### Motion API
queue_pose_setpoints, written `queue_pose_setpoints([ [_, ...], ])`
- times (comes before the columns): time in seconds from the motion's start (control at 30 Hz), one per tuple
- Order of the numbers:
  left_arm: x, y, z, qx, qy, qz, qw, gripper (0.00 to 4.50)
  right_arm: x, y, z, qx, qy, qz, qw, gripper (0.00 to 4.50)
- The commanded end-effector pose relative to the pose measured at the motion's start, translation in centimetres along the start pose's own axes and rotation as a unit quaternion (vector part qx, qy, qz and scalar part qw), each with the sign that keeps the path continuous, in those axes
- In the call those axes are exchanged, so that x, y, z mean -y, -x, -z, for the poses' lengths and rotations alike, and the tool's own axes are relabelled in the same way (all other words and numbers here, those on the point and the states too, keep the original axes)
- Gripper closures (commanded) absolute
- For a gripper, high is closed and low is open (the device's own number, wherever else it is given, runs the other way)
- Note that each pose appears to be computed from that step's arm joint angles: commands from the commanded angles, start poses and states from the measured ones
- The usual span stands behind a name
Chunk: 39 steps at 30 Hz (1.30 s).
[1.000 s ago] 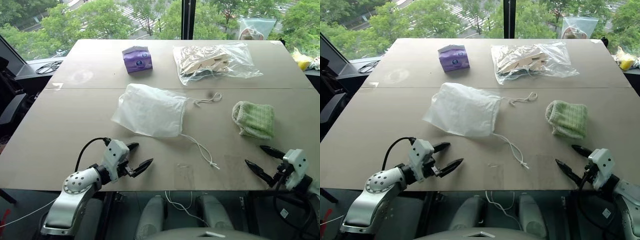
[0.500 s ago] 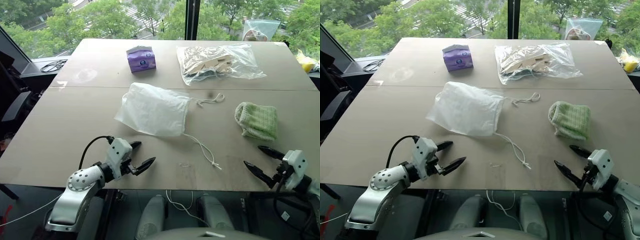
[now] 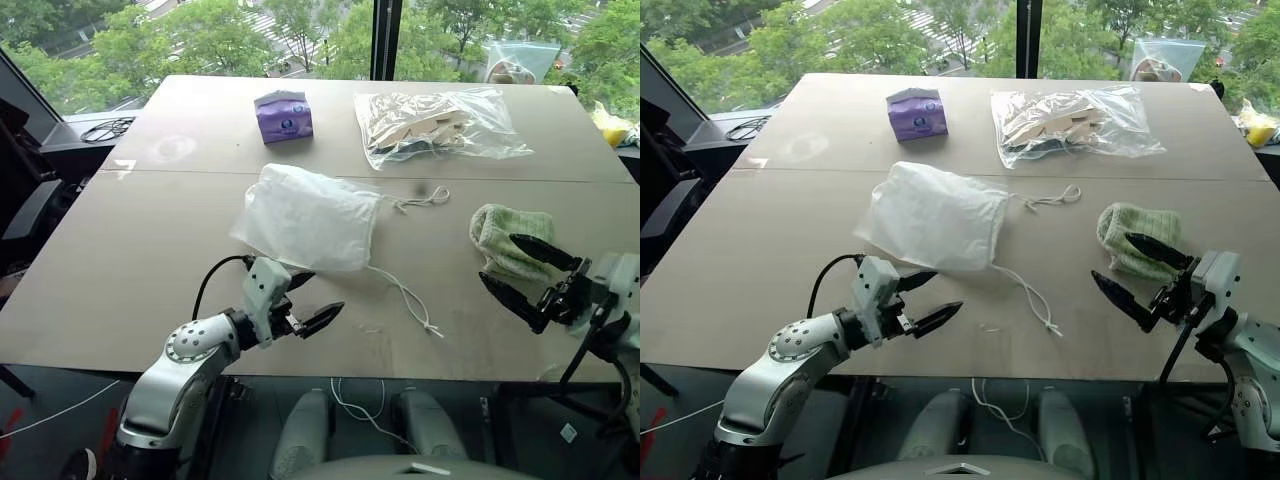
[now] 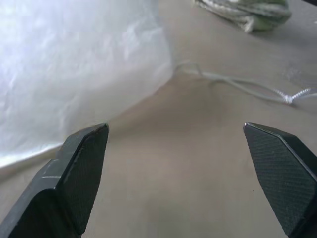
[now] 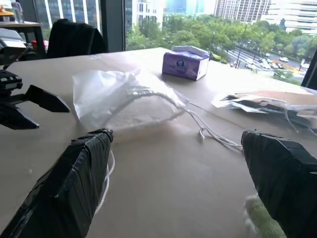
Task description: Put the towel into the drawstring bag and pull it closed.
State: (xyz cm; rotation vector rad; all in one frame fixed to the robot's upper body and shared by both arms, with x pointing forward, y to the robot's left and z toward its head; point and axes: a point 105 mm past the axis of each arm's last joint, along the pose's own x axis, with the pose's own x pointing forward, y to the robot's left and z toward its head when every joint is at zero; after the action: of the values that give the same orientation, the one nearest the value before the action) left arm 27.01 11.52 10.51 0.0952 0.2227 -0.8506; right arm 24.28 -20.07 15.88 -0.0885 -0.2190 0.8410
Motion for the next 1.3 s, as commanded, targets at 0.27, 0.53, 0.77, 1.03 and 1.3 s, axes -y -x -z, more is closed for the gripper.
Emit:
queue_pose_setpoints([
  [0.27,2.7,-5.7,-5.0,0.027,-0.04,-0.02,0.999,0.02,-0.5,0.0,-1.5,0.015,0.006,-0.014,1.0,0.0],
  [0.53,0.7,-6.8,-5.4,0.012,-0.166,-0.167,0.972,0.02,-0.5,0.3,-1.1,0.009,-0.001,-0.008,1.0,0.0],
  [0.77,-1.1,-6.4,-5.3,0.019,-0.209,-0.246,0.946,0.02,-0.6,0.1,-0.7,0.006,-0.005,-0.008,1.0,0.0],
  [1.03,-0.2,-8.5,-6.4,0.045,-0.19,-0.226,0.954,0.02,-0.8,-0.4,-0.8,0.011,-0.006,-0.01,1.0,0.0],
  [1.3,-2.5,-8.4,-5.4,-0.002,-0.204,-0.295,0.933,0.02,-1.0,-0.4,-0.6,0.01,-0.007,-0.004,1.0,0.0],
])
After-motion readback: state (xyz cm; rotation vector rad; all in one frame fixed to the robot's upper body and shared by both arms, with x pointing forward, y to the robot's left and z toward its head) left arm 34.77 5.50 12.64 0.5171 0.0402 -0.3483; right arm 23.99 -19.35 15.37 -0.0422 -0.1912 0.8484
